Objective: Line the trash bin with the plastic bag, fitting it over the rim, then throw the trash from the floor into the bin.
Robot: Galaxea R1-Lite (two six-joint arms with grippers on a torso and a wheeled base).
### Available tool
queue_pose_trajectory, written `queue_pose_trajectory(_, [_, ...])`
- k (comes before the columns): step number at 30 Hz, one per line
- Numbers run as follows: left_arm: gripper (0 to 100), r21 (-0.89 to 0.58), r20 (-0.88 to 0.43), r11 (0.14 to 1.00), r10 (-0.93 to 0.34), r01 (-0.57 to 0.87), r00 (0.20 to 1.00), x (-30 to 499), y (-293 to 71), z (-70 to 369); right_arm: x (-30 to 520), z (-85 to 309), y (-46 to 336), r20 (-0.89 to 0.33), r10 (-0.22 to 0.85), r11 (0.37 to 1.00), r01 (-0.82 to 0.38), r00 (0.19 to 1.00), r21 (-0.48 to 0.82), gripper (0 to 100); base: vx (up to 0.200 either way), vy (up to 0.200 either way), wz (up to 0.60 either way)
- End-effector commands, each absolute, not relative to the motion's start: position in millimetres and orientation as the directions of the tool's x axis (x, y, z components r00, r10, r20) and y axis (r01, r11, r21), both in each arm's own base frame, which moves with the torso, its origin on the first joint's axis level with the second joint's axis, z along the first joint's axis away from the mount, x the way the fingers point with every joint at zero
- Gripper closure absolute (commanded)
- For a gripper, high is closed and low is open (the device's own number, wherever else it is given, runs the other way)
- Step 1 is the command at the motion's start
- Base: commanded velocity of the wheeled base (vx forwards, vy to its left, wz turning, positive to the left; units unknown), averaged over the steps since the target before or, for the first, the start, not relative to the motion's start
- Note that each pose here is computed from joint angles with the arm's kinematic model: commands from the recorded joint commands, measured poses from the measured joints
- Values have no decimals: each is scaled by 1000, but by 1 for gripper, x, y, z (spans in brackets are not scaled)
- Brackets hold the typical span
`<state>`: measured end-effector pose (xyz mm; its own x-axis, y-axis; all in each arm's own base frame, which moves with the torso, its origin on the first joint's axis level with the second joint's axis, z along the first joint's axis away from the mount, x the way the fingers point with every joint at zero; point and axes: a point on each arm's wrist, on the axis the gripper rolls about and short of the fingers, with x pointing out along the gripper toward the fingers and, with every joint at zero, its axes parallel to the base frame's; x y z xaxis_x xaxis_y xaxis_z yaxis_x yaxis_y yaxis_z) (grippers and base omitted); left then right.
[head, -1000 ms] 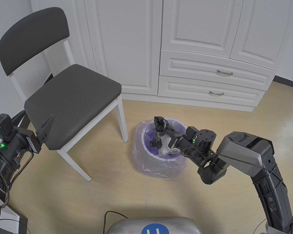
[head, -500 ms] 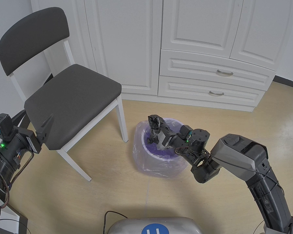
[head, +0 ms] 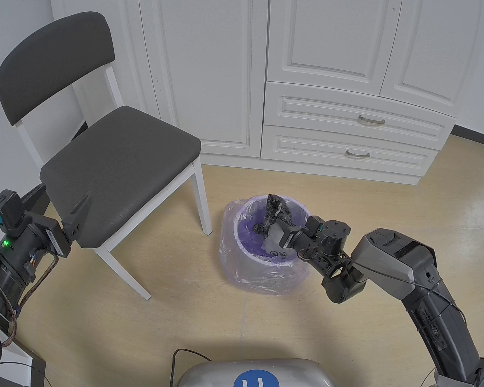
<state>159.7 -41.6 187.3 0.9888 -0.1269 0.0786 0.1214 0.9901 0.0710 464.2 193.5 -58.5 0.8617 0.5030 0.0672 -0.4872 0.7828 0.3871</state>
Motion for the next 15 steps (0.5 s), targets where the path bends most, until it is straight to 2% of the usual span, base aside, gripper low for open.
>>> queue_pose_trajectory(1, [0, 71, 80, 990, -128, 122, 989, 159, -42, 188, 460, -54, 180, 39, 493, 794, -468, 869, 388, 100, 0, 0, 0])
queue_pose_trajectory(6, [0, 70, 82, 990, -128, 122, 988, 160, -42, 188, 452, -61, 176, -12, 531, 789, -489, 847, 371, 100, 0, 0, 0])
queue_pose_trajectory(15, [0, 69, 82, 989, -134, 128, 988, 159, -43, 188, 470, -84, 200, 39, 550, 772, -526, 834, 355, 100, 0, 0, 0])
